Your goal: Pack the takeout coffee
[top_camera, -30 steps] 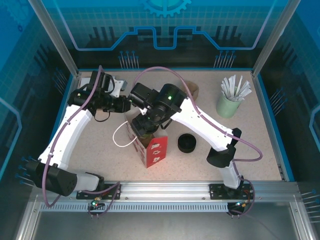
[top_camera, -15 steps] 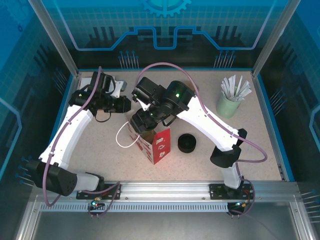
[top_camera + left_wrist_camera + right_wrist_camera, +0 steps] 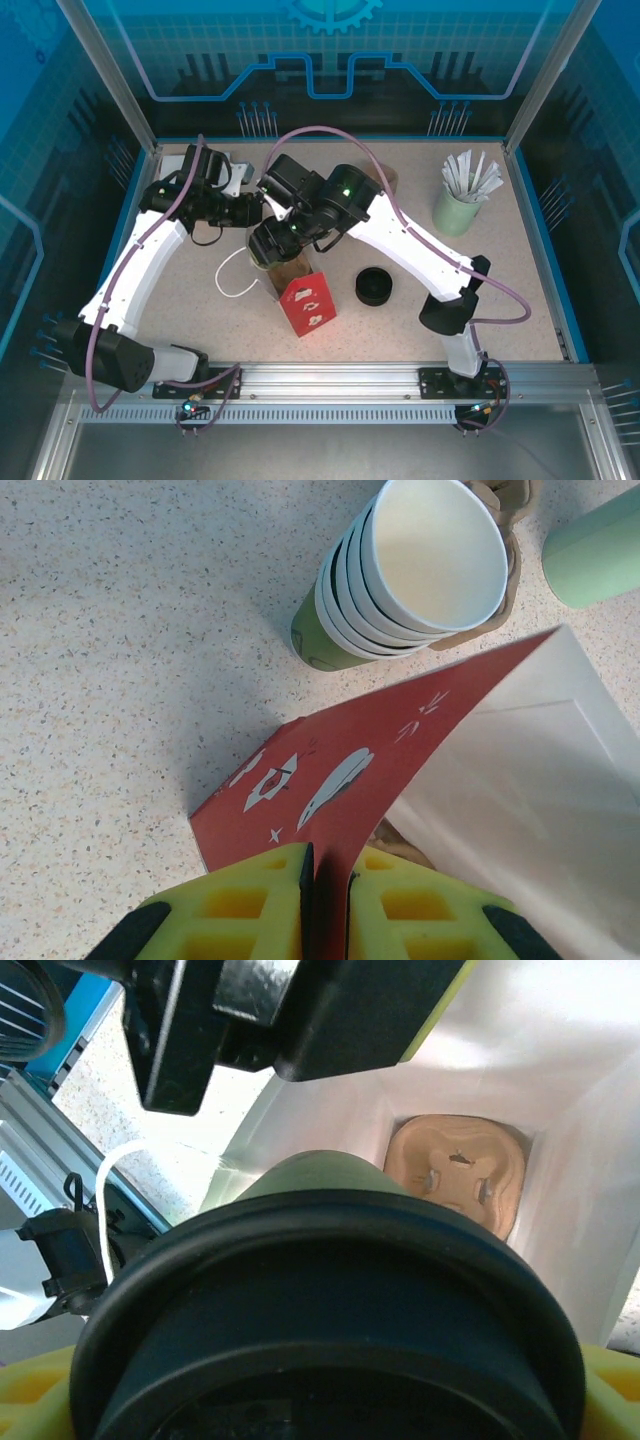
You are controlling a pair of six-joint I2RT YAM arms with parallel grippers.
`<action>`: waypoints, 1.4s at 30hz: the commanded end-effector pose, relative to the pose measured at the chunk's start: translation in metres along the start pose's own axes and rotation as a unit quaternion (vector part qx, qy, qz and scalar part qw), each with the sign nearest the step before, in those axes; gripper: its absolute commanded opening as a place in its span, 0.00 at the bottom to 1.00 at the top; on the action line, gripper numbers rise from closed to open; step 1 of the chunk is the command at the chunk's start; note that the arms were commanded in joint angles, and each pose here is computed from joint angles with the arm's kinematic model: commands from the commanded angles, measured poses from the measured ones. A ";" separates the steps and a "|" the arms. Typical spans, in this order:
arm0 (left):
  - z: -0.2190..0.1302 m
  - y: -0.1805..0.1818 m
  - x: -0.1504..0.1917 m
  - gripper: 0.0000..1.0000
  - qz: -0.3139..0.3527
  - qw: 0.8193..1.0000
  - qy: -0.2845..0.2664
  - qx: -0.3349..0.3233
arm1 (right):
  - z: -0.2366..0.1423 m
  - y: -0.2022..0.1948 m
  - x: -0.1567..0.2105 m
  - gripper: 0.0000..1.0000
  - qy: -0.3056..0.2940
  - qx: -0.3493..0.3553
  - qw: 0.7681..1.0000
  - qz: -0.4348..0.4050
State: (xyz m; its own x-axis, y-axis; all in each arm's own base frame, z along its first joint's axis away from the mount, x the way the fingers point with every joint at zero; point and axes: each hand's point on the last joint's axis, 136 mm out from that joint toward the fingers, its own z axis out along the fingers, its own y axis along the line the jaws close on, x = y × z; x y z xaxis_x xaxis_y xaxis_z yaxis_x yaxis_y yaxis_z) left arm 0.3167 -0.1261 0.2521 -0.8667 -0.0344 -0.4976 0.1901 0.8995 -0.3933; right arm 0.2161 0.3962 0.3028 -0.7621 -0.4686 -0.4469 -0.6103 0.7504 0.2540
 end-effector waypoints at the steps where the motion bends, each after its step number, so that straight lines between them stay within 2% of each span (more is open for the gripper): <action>1: -0.002 -0.005 0.005 0.17 -0.009 1.000 0.001 0.012 | 0.019 0.016 0.005 0.75 0.019 -0.027 0.999 0.004; 6: -0.001 -0.004 0.007 0.17 -0.010 1.000 0.004 0.012 | 0.029 0.008 0.013 0.75 0.037 -0.006 0.999 0.003; 13: -0.001 -0.004 0.007 0.17 -0.005 1.000 0.006 0.012 | 0.029 -0.025 0.030 0.75 0.070 0.081 0.994 -0.010; 18: -0.002 -0.005 0.008 0.17 0.000 1.000 0.005 0.013 | 0.033 -0.039 0.042 0.75 0.102 0.114 0.988 -0.018; 30: -0.003 -0.004 0.011 0.17 0.009 1.000 0.008 0.012 | 0.045 -0.053 0.059 0.76 0.152 0.127 0.980 -0.014; 42: -0.006 -0.006 0.013 0.17 0.012 1.000 0.004 0.016 | 0.047 -0.066 0.063 0.77 0.163 0.130 0.978 -0.002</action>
State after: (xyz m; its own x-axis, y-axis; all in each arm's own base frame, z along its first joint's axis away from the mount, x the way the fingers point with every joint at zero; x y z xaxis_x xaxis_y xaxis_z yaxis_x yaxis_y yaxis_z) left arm 0.3099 -0.1287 0.2507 -0.8684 -0.0206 -0.4955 0.2086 0.8913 -0.4026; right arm 0.2229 0.3579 0.2285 -0.8041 -0.5499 -0.2257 -0.5731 0.8180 0.0489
